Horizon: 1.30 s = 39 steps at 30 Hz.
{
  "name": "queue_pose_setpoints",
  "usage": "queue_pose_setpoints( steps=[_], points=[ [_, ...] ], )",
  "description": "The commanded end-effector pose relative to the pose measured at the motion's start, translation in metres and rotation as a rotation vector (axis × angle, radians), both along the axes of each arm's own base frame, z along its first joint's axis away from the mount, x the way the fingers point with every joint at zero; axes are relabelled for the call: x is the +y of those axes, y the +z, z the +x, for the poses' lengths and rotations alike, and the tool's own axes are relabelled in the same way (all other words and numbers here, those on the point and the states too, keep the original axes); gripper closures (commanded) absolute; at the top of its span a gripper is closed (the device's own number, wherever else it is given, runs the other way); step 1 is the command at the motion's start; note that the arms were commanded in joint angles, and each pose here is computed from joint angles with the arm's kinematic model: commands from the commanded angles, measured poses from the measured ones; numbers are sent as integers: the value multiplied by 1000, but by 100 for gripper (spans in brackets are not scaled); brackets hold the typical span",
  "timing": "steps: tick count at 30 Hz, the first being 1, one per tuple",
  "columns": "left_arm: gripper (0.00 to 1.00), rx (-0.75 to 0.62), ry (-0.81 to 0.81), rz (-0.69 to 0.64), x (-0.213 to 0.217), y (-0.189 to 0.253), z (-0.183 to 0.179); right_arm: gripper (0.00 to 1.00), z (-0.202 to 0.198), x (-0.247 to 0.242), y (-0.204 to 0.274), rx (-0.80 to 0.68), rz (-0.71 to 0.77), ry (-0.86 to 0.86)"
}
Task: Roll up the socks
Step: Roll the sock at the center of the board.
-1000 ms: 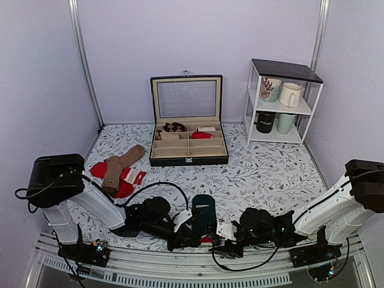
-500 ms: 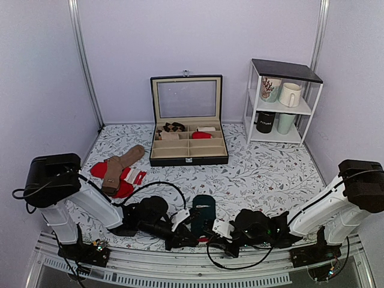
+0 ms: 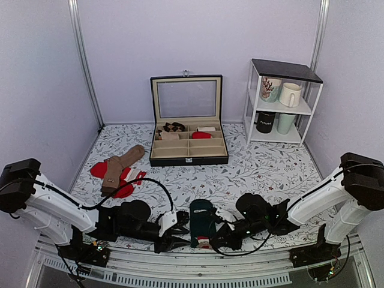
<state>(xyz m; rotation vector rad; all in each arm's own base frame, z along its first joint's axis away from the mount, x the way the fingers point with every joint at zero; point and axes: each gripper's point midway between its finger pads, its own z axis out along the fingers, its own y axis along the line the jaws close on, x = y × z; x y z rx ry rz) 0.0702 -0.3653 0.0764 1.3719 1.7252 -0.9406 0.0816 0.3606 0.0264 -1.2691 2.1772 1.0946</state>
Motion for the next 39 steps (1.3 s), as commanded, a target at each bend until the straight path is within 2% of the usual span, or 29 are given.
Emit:
queue_pose_setpoints(
  steps=[1, 2, 3, 4, 5, 7, 8, 11, 13, 15, 18, 22, 25, 27, 36, 39],
  points=[
    [61, -121, 51, 8, 6, -1, 7, 93, -7, -30, -46, 171, -212, -43],
    [54, -165, 63, -5, 6, 6, 5, 93, -8, -30, -50, 182, -226, -42],
    [40, -209, 94, -18, 7, 13, 7, 93, -8, -28, -51, 190, -233, -39],
    [30, -250, 131, -30, 9, 20, 12, 93, -8, -28, -53, 195, -243, -35],
    [25, -277, 155, -37, 12, 24, 16, 93, -8, -27, -54, 199, -250, -33],
    [2, -325, 214, -55, 19, 32, 27, 93, -7, -25, -56, 201, -266, -27],
    [1, -346, 239, -67, 22, 37, 31, 93, -7, -24, -56, 201, -270, -24],
    [1, -391, 303, -110, 34, 48, 40, 93, -7, -23, -55, 201, -279, -13],
    [1, -404, 386, -186, 45, 62, 50, 93, -7, -25, -56, 203, -287, -11],
    [1, -402, 364, -225, 47, 64, 46, 93, -7, -26, -58, 210, -295, -10],
    [3, -377, 162, -173, 28, 50, 18, 93, -8, -25, -60, 222, -301, -5],
    [20, -305, 22, -40, 4, 14, -1, 93, -8, -24, -61, 225, -307, 0],
    [30, -251, -52, -2, -10, -5, -14, 93, -7, -23, -61, 225, -307, 2],
    [34, -230, -57, 8, -12, -15, -15, 93, -7, -23, -61, 225, -307, 4],
    [34, -199, 3, 63, -6, -37, -7, 93, -8, -26, -61, 224, -308, 12],
    [40, -198, 12, 70, -4, -39, -5, 93, -8, -25, -62, 222, -308, 14]
  ],
)
